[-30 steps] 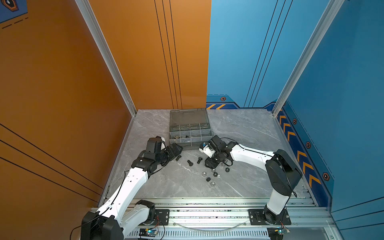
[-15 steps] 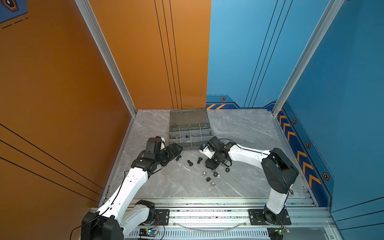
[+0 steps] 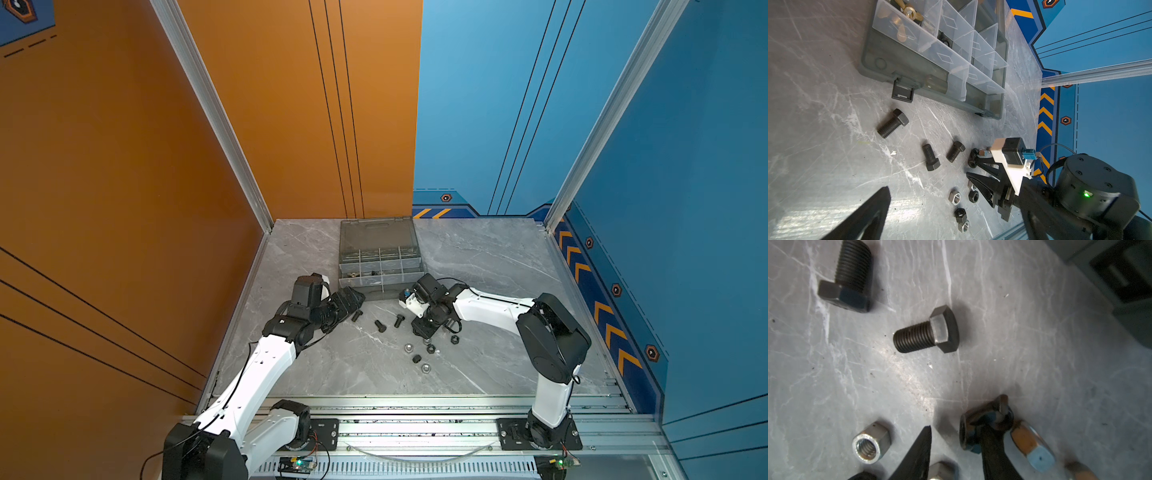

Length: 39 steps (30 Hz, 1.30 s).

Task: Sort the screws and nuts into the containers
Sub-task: 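Lower the right gripper onto a black wing nut and close it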

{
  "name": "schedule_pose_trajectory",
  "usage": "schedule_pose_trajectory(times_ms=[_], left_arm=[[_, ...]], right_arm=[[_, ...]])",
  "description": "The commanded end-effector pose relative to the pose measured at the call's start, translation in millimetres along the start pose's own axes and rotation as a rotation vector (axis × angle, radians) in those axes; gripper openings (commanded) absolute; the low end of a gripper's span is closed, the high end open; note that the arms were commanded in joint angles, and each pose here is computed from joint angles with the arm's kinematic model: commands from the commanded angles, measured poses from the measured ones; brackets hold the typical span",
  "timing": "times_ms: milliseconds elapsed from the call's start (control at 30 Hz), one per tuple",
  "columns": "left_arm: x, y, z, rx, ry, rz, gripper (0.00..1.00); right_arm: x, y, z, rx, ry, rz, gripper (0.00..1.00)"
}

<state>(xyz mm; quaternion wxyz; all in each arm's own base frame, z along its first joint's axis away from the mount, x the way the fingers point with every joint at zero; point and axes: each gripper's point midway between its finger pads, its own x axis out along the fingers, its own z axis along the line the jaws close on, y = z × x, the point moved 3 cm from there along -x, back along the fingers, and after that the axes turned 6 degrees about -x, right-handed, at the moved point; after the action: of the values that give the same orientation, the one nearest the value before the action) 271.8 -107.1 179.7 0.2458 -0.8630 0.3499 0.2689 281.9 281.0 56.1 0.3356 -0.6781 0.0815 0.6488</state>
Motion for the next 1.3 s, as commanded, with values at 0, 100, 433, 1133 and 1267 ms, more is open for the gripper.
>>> schedule_pose_trajectory(times_ms=[0,100,433,1133,1267], left_arm=[[0,3,6,-0.001,-0.01,0.02,0.98],[0,2,7,-0.003,-0.011,0.017,0.98],[-2,2,7,-0.003,-0.008,0.013,0.98],[2,1,8,-0.006,-0.016,0.02,0.98],[3,1,8,-0.006,-0.015,0.023,0.98]], right_arm=[[4,1,-4,0.017,0.018,0.025,0.39],[5,1,-6,0.024,0.021,0.027,0.38],[10,3,-7,0.046,0.017,0.039,0.32],[16,1,-14,0.088,0.004,0.051,0.22],[16,-1,-11,0.086,-0.012,0.048,0.13]])
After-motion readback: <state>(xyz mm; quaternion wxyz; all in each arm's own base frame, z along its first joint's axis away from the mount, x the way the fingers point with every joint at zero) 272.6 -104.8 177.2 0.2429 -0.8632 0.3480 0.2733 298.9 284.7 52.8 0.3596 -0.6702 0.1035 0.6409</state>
